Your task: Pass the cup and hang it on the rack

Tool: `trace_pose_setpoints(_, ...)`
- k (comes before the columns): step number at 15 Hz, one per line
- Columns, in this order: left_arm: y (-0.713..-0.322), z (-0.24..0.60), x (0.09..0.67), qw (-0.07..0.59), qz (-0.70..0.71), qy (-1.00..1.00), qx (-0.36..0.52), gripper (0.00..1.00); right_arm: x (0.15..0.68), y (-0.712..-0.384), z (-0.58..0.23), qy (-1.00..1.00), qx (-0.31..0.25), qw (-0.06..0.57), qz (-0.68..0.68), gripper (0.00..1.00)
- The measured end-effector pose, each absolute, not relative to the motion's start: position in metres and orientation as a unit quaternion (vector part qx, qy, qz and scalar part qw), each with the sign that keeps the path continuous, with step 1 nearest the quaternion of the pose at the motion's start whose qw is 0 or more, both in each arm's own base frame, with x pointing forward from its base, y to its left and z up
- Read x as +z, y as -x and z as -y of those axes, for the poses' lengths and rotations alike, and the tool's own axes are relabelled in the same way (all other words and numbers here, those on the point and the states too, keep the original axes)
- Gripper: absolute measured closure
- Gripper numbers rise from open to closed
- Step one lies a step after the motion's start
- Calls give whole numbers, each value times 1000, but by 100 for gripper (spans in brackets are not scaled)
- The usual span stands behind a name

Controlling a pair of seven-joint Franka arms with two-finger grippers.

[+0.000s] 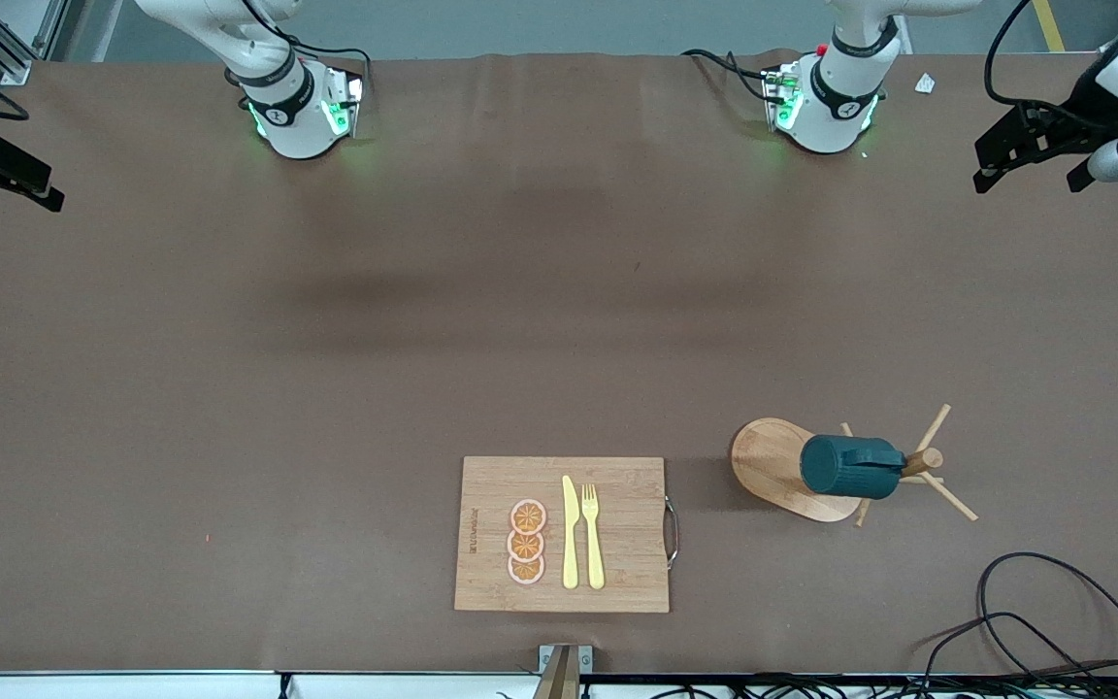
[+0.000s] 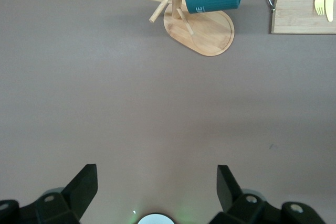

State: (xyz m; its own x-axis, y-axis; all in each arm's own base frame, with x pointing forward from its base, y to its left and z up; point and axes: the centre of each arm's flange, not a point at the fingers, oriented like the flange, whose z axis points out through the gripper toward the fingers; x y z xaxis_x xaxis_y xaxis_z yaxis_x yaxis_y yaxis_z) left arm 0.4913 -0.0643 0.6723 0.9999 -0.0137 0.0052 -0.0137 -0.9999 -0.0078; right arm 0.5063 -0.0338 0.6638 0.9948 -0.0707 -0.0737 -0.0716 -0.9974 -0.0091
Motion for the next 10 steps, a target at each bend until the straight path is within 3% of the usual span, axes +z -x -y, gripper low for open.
trace_pose_setpoints(10, -492, 65, 674, 4, -7, 1000, -2, 0, 664, -506, 34, 999, 37, 6, -35, 0)
